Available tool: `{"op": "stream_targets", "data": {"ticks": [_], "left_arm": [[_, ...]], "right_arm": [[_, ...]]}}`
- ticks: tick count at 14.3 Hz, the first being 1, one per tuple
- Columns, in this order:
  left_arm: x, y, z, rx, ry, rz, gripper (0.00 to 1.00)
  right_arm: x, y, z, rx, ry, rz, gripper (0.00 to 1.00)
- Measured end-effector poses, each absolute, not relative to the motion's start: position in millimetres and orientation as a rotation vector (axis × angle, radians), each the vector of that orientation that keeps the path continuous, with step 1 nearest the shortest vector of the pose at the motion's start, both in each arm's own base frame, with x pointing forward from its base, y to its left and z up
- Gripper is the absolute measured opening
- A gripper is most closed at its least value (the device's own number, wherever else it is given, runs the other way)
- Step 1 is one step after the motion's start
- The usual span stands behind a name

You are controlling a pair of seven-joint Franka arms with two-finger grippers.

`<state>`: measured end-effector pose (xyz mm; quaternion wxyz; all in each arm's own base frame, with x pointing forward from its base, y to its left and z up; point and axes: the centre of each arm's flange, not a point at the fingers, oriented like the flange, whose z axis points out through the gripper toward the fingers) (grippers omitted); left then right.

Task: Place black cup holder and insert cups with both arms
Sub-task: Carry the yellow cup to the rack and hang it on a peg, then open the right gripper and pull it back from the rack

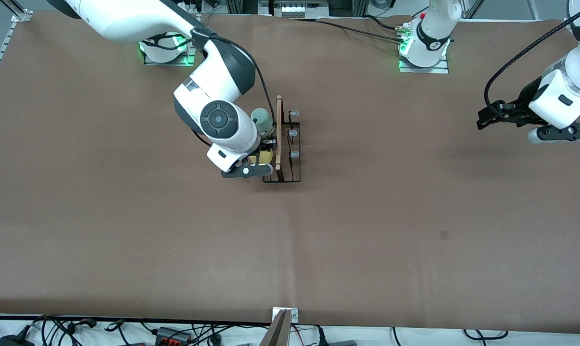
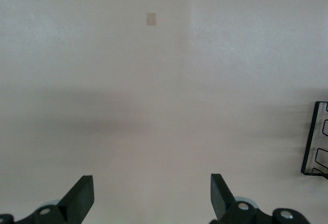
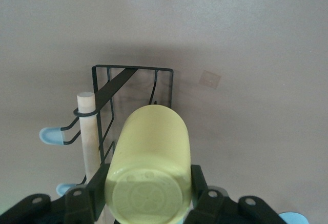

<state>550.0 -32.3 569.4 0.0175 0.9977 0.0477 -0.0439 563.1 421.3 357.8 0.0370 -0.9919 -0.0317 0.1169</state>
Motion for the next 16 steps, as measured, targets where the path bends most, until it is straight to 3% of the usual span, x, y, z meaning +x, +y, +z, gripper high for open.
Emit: {"op": "stream_targets", "data": {"ticks": [16], "left_arm": [[550.2, -29.4, 569.4, 3.099, 0.156, -0.136, 1.00]], "right_arm": [[566.2, 423.9, 311.9, -3.048, -0.108, 0.404, 0.67]]}}
